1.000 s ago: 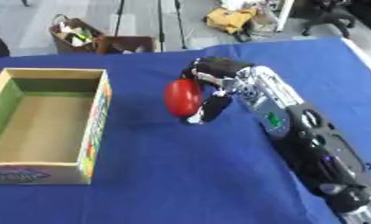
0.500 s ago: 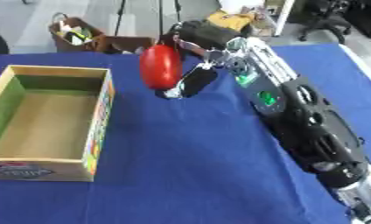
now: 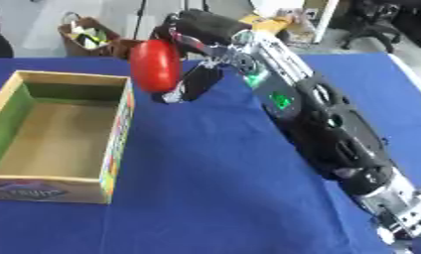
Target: Pick up objects on the table and place them in the box.
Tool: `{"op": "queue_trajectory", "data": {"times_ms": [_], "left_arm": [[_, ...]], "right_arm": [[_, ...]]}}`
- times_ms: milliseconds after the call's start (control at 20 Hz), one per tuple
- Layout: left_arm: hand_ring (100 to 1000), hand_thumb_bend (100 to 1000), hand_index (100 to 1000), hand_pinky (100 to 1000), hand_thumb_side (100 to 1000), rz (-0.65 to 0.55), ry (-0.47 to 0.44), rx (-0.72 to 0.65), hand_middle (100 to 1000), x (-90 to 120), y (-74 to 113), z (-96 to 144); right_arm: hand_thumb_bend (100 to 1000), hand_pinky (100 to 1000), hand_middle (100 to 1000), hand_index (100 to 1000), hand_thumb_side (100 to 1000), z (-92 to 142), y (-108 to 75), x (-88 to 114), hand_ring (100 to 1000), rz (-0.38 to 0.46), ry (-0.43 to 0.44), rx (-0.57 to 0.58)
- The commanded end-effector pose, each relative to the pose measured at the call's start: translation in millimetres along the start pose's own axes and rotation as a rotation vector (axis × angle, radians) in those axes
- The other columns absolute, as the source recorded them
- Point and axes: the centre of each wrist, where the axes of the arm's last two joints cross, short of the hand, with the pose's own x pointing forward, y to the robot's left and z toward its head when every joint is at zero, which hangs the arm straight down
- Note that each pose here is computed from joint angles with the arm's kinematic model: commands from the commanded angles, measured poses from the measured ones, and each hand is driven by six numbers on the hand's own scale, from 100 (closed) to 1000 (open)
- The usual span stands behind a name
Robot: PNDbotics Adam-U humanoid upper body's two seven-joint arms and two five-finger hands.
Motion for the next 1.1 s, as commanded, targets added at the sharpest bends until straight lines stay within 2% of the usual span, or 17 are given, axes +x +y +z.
{"op": "queue_trajectory", "data": {"times_ms": [50, 300, 550, 750, 950, 1100], "left_arm": [[464, 100, 668, 172, 878, -0.002, -0.045, -0.01, 546, 7, 1.0, -9], [464, 100, 668, 171, 878, -0.002, -0.049, -0.005, 546, 7, 1.2, -9], [463, 100, 668, 172, 876, 0.004, -0.055, -0.007, 546, 7, -0.5, -10], [463, 100, 669, 173, 875, 0.012, -0.063, -0.01, 545, 8, -2.4, -12], [463, 100, 669, 174, 874, 0.02, -0.071, -0.014, 545, 8, -4.5, -14], [463, 100, 670, 175, 872, 0.026, -0.077, -0.015, 544, 9, -6.0, -15]], "right_arm": [[100, 227, 444, 346, 425, 2, -12.7, -4, 511, 0.04, 0.008, -0.02], [100, 222, 441, 341, 422, -2, -12.8, -2, 502, 0.05, -0.008, -0.019], [100, 206, 426, 331, 414, -9, -8.2, 3, 491, 0.021, -0.063, -0.001], [100, 201, 420, 330, 410, -13, -2.6, 3, 487, 0.004, -0.074, -0.003], [100, 191, 410, 327, 400, -18, 1.0, 6, 478, -0.026, -0.108, -0.003], [100, 178, 396, 319, 389, -20, 1.0, 10, 467, -0.079, -0.158, -0.027]]}}
